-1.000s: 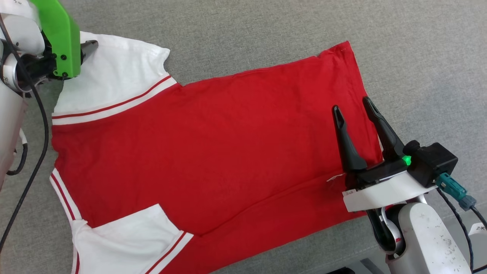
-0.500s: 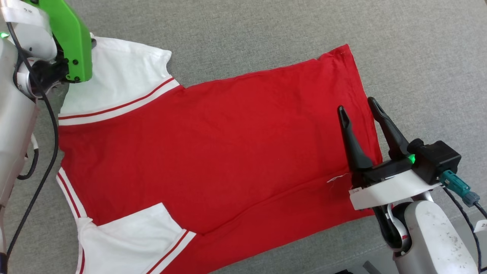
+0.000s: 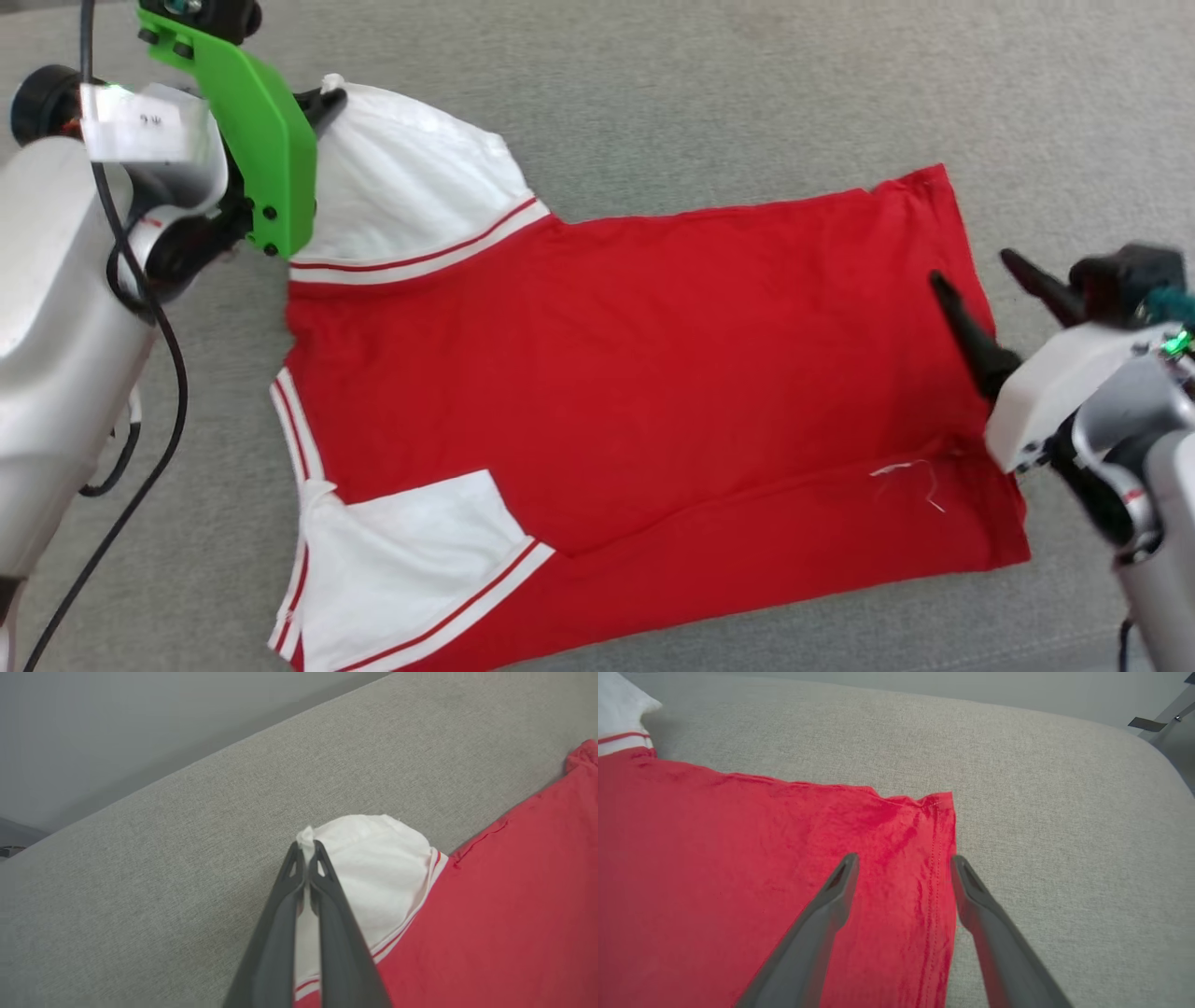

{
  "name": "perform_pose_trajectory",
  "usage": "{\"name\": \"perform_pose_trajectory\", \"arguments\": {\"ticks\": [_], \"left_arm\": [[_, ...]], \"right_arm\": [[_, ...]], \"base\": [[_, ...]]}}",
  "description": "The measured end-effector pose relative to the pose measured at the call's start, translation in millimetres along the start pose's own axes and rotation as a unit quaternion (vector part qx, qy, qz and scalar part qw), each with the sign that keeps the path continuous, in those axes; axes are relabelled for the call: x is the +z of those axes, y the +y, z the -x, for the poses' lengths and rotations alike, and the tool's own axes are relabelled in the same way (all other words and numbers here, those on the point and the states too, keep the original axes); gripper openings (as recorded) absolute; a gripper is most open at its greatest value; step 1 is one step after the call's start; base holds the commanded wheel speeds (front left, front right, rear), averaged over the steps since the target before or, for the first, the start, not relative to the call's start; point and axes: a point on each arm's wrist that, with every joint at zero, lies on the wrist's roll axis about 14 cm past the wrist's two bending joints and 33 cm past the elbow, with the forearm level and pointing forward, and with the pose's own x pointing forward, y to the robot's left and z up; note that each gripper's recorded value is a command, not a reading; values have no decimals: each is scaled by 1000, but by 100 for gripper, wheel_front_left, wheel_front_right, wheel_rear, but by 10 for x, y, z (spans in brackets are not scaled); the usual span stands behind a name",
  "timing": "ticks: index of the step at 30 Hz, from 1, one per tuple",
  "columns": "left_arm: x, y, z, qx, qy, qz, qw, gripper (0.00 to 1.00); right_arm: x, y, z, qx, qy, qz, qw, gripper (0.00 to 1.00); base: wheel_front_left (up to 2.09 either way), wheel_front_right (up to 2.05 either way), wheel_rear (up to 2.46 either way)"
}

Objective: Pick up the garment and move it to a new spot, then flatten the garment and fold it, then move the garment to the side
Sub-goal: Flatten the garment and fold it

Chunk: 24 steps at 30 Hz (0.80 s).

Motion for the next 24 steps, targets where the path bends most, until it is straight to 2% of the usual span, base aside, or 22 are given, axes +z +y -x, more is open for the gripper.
{"name": "perform_pose_trajectory", "arguments": {"ticks": [8,13,24], "left_arm": [[18,-185,394,-7,-55,-13,998,0],[-41,-271,509,-12,-71,-15,997,0],[-151,-300,610,-13,-78,-13,997,0]], "right_arm": [[89,-191,-321,12,136,35,990,100],[105,-287,-598,6,182,49,982,100],[-342,-220,-971,15,267,70,961,100]], "base": [[0,0,0],[0,0,0],[0,0,0]]}}
